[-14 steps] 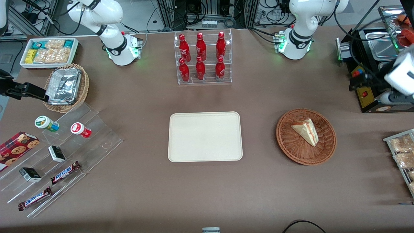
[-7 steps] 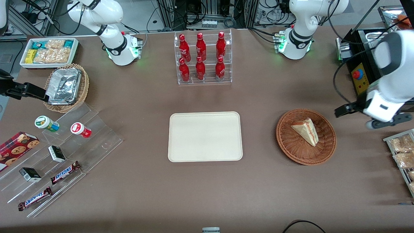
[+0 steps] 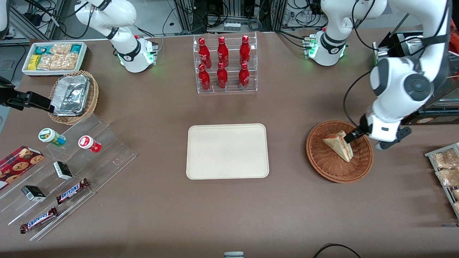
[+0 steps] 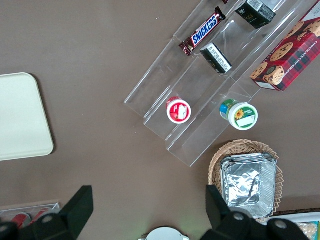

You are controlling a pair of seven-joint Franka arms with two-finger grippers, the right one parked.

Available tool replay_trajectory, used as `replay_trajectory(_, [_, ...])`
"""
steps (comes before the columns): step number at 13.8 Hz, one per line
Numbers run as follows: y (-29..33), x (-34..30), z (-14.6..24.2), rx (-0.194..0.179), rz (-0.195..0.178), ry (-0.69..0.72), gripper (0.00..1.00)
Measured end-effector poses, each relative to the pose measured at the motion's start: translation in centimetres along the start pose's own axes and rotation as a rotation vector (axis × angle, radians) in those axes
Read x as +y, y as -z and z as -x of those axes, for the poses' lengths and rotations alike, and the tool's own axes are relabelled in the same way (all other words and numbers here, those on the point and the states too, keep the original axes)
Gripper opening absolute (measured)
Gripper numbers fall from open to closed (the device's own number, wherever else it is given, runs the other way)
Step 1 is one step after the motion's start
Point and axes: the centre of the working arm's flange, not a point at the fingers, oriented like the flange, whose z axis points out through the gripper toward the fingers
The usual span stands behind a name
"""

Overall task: Place sandwich from basket to tray
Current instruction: 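Close the left gripper on the wrapped sandwich and lift it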

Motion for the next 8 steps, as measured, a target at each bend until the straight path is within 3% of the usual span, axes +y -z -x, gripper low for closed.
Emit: replay_trajectory(8, [-7.0,0.3,0.2,0.035,0.005,0.082,1.00])
